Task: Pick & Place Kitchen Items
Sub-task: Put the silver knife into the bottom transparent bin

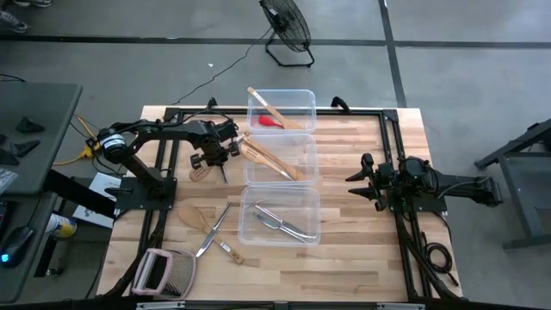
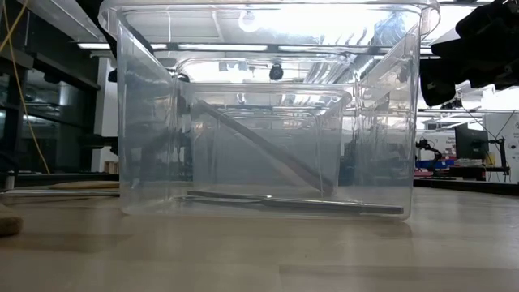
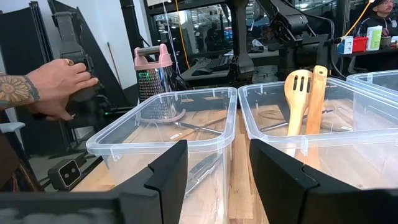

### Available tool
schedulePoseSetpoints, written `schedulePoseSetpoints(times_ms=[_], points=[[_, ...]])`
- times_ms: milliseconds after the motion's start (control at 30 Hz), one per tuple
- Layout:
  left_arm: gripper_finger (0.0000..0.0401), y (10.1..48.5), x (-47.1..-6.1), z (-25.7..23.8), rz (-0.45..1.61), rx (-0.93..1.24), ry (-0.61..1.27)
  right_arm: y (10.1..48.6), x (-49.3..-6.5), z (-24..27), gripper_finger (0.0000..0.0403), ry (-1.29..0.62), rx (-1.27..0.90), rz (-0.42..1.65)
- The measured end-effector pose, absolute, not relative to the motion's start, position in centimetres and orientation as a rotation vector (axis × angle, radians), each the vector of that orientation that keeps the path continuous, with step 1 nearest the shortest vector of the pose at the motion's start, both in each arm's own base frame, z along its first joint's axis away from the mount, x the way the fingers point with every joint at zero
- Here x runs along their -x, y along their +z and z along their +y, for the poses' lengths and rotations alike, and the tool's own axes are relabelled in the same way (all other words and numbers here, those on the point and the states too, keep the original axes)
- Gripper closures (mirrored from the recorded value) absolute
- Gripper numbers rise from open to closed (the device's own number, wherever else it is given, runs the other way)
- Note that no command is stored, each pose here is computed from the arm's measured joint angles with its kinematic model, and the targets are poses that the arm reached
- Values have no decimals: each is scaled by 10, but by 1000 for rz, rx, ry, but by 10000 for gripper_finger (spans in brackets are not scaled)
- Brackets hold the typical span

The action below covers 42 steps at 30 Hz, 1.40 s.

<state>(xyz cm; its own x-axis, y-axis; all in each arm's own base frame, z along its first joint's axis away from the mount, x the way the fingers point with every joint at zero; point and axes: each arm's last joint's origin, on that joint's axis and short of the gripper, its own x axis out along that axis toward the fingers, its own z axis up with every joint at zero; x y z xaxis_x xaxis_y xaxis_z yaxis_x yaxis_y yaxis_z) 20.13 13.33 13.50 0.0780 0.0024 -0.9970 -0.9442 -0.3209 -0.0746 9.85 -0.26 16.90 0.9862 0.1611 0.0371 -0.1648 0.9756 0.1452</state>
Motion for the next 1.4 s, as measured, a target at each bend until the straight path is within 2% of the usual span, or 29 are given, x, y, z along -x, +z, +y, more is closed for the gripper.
schedulePoseSetpoints(times_ms=[600,1400], points=[[364,162,-197,131,869,1458,1285,169,-98,-3,237,164,-149,-25],[364,211,-180,123,679,1266,1168,169,-98,-3,237,164,-149,-25]])
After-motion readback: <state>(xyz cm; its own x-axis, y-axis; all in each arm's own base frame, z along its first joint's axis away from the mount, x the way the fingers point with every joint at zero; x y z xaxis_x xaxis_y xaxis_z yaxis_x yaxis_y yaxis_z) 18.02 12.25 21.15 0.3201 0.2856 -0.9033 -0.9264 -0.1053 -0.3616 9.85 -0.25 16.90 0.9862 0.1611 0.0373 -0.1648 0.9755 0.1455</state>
